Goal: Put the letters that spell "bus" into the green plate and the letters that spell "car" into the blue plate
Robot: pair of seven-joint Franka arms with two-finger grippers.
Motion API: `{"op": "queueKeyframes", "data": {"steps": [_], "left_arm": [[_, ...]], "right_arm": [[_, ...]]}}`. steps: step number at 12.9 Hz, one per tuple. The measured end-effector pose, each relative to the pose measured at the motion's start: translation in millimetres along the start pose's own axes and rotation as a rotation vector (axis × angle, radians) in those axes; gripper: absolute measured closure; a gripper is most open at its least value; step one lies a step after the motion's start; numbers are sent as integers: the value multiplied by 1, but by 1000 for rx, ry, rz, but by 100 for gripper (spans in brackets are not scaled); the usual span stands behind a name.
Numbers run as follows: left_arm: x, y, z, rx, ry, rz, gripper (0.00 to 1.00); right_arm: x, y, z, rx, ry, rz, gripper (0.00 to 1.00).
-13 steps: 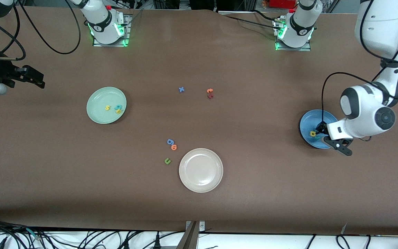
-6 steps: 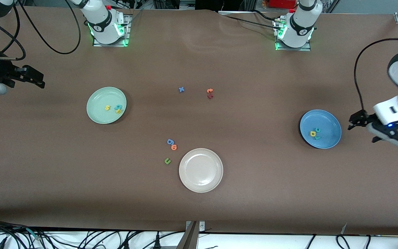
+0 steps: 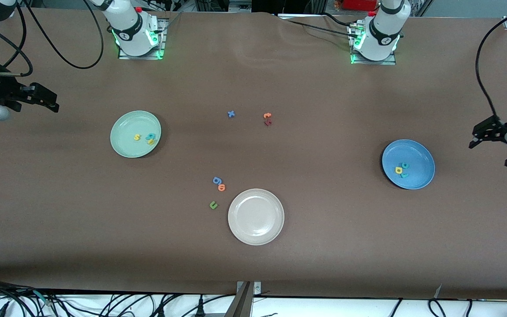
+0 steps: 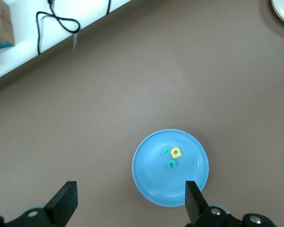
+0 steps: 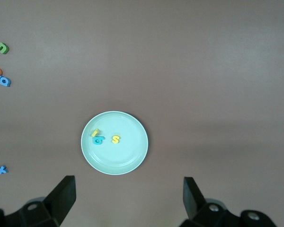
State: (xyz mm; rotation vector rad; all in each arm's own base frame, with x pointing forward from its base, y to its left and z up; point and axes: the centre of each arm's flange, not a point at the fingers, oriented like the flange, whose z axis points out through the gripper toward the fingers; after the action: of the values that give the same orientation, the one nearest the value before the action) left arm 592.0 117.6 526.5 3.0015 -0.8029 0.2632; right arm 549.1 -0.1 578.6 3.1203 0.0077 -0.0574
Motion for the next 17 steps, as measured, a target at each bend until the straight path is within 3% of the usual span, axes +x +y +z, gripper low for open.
{"op": "queueKeyframes", "data": {"steps": [3,11,17], "left_arm": [[-13,-12,-29,11,-64,-153,0],[4,58,-68,-30,-151,-578,0],[8,83,-81,0,-165,-606,0]], "right_arm": [[0,0,0,0,0,0,0],[0,0,0,0,0,-1,0],[0,0,0,0,0,-1,0]]}}
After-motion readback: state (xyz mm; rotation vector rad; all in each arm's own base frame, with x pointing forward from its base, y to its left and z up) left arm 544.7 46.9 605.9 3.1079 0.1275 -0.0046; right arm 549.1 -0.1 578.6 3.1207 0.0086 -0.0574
